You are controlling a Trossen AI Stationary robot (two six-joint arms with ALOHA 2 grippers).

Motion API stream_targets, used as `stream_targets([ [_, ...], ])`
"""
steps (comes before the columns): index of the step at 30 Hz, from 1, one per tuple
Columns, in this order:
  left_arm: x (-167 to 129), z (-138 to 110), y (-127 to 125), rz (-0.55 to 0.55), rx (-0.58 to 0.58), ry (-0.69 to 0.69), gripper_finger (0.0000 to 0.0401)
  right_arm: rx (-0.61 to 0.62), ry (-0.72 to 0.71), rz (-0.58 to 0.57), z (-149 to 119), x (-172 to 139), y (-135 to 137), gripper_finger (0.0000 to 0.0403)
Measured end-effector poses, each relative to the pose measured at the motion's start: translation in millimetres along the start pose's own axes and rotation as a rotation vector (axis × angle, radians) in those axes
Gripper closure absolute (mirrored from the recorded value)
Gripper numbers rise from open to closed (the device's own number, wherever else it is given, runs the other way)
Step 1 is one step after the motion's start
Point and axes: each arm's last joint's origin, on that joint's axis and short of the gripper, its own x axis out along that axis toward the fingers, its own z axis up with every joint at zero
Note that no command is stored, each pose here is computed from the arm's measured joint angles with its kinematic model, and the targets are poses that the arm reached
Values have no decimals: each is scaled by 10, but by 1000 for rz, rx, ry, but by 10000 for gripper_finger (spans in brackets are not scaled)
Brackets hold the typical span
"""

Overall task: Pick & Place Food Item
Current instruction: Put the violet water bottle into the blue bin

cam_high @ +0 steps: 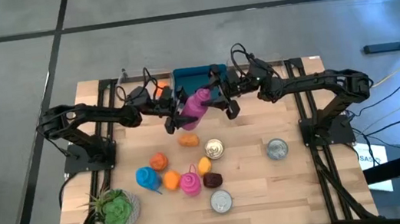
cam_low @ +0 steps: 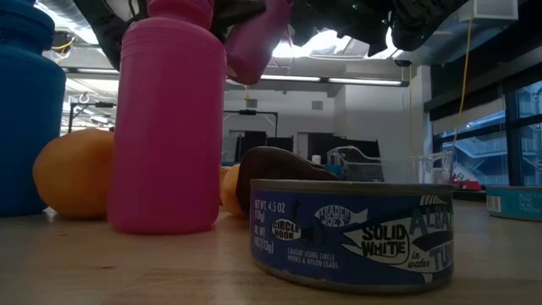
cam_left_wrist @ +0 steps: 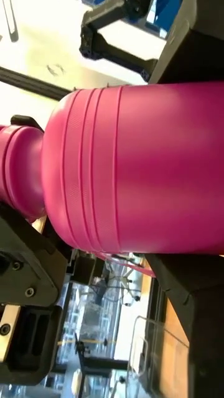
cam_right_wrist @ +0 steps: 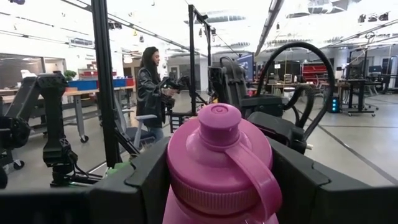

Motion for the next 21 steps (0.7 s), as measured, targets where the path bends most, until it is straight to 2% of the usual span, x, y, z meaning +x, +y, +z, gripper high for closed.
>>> stream_targets([
  [17, 3, -20, 20, 64, 86, 6, 66, -2, 22, -9, -26, -2, -8, 190],
  [21, 15, -17, -8, 56, 128, 3, 48, 1, 26, -9, -31, -1, -8, 190],
])
